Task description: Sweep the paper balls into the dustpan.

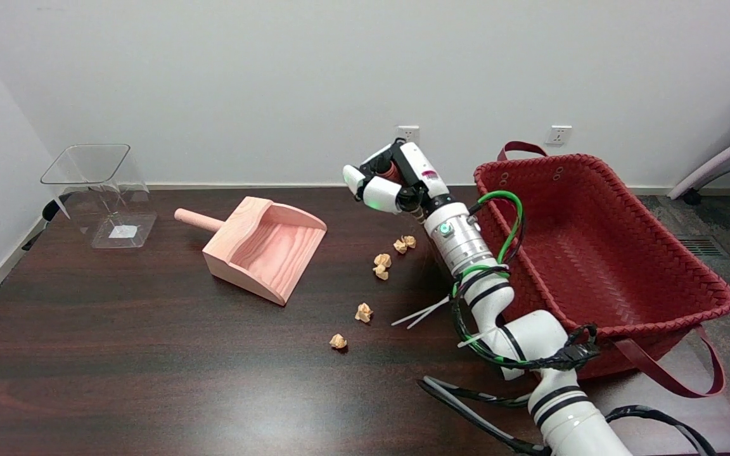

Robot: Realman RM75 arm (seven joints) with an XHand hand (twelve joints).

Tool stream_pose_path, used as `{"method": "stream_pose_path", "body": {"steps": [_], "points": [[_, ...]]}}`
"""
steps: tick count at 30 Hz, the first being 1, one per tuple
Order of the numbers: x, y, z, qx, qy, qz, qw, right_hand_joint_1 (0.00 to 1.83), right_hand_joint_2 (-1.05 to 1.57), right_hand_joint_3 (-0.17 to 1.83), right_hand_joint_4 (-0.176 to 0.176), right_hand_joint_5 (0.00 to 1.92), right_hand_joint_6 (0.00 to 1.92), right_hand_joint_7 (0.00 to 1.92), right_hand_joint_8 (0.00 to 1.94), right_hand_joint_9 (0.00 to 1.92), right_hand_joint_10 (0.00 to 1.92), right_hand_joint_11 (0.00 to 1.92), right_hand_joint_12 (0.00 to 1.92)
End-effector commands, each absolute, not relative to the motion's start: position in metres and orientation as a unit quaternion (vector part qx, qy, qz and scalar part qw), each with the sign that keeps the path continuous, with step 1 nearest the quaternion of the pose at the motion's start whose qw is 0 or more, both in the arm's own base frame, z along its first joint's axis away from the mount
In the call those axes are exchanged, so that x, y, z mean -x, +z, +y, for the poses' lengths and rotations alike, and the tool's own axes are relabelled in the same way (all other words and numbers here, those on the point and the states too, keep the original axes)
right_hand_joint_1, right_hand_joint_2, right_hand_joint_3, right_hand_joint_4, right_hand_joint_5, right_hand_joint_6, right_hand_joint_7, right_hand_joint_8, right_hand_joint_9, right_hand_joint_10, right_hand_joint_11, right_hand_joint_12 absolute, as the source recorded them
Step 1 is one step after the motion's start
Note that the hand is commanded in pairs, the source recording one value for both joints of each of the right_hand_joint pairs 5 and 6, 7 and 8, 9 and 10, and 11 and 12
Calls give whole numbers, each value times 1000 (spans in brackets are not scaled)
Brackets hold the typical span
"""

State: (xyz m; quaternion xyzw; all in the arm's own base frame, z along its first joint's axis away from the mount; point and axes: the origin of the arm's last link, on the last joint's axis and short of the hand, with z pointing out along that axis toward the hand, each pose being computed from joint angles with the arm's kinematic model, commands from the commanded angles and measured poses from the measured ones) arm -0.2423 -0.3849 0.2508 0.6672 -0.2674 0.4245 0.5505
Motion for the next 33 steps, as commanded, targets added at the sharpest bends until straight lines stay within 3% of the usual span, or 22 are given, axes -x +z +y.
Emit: {"method": "stream_pose_path", "body": {"steps": [1,8,15,33], "points": [[285,242,-392,-654,424,-328,535,983,1571,1310,0,1920,1920,1920,1920,1920,1920,1920,1920],[284,211,-403,-647,447,-352,507,984,1571,1295,0,1920,1920,1920,1920,1920,1920,1920,1920],[285,178,-407,-611,490,-400,476,965,1571,1144,0,1920,1920,1920,1920,1920,1920,1920,1920],[264,174,-417,-573,562,-394,447,923,1571,876,0,1920,1920,1920,1920,1920,1920,1920,1920]]}}
